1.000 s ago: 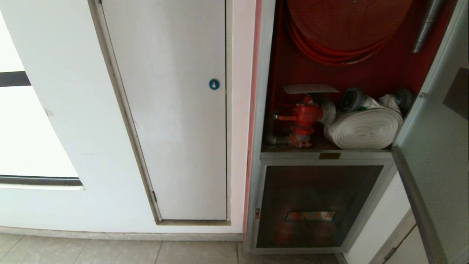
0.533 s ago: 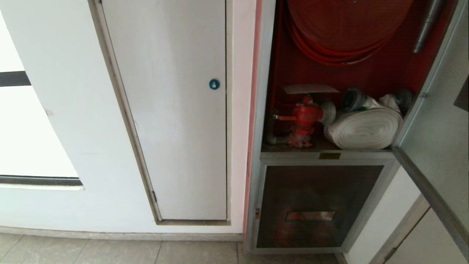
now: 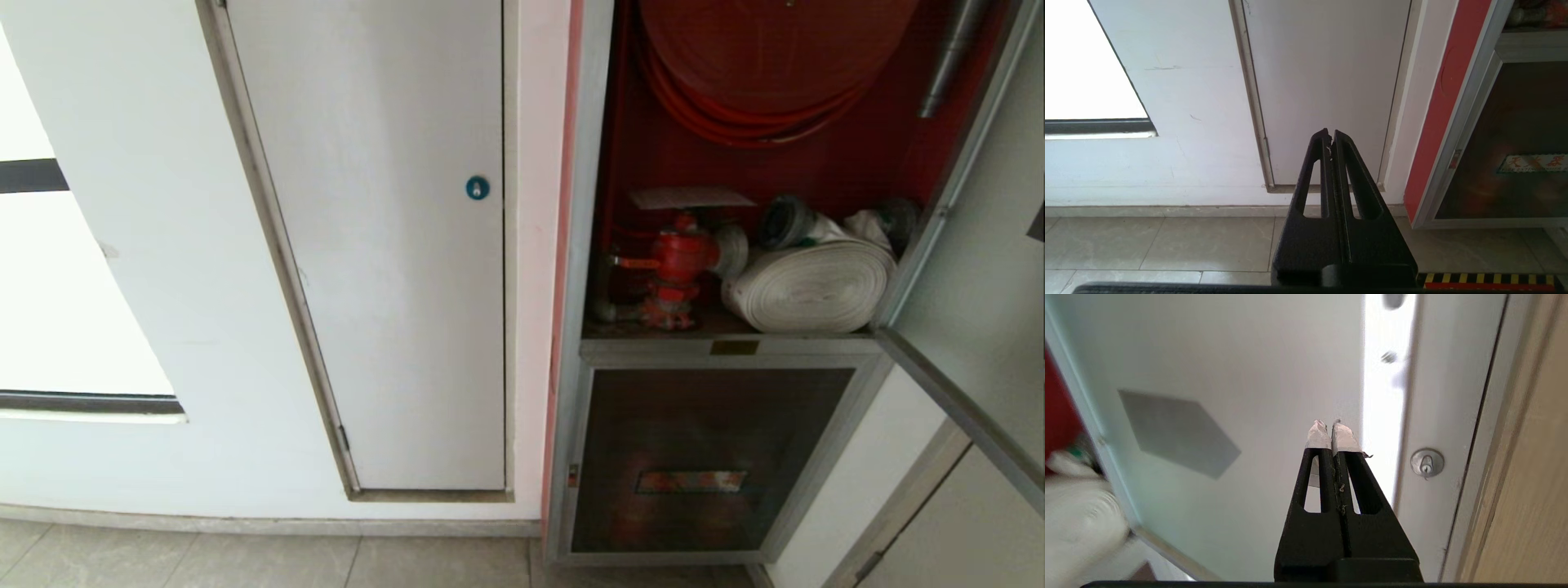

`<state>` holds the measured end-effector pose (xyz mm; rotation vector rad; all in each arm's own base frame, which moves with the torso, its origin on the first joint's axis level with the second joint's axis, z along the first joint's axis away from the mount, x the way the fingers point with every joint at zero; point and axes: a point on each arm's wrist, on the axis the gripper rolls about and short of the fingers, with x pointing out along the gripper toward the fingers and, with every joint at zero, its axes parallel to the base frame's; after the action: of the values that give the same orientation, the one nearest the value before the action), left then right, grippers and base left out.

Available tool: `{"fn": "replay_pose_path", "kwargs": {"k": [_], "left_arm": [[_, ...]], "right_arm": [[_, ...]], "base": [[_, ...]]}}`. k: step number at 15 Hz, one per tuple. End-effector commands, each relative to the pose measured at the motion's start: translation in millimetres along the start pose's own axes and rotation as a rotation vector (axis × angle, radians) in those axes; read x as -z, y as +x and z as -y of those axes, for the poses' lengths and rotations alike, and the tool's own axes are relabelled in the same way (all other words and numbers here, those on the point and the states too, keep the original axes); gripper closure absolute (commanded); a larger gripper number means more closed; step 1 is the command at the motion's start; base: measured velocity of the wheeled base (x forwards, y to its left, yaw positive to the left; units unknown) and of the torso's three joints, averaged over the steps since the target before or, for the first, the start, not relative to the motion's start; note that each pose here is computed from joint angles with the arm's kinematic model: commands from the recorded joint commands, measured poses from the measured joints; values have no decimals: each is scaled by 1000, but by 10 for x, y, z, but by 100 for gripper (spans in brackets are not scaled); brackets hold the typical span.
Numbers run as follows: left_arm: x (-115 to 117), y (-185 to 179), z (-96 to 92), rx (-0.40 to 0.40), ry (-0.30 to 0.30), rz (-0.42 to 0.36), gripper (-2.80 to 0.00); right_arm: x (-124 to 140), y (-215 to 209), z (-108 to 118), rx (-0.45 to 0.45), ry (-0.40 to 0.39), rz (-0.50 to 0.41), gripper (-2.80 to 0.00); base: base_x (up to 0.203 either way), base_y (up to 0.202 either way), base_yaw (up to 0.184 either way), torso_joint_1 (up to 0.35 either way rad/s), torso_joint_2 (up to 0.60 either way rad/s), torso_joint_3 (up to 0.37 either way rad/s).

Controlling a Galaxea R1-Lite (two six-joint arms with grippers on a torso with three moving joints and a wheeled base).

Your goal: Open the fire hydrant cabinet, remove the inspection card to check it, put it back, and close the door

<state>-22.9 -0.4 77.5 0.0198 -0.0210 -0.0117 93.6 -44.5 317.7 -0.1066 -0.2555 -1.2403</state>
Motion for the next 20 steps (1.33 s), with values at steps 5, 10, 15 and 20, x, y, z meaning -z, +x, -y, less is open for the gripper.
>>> {"fn": "replay_pose_path", "kwargs": {"k": [5,10,15,20], "left_arm": [[21,5,0,0,0,-7,0],[21,5,0,-1,0,-7,0],[21,5,0,-1,0,-7,0],[21,5,0,-1,0,-7,0]], "right_arm": [[327,461,-172,99,-131,-65,0],[472,543,-221,43,-106,-89,0],[690,364,-527,-280,-68,-151,0],[780,141,-526,-521,-5,-174,0]], "base": [[0,0,0,0,0,0],[0,0,0,0,0,0],[0,0,0,0,0,0],[0,0,0,0,0,0]]}}
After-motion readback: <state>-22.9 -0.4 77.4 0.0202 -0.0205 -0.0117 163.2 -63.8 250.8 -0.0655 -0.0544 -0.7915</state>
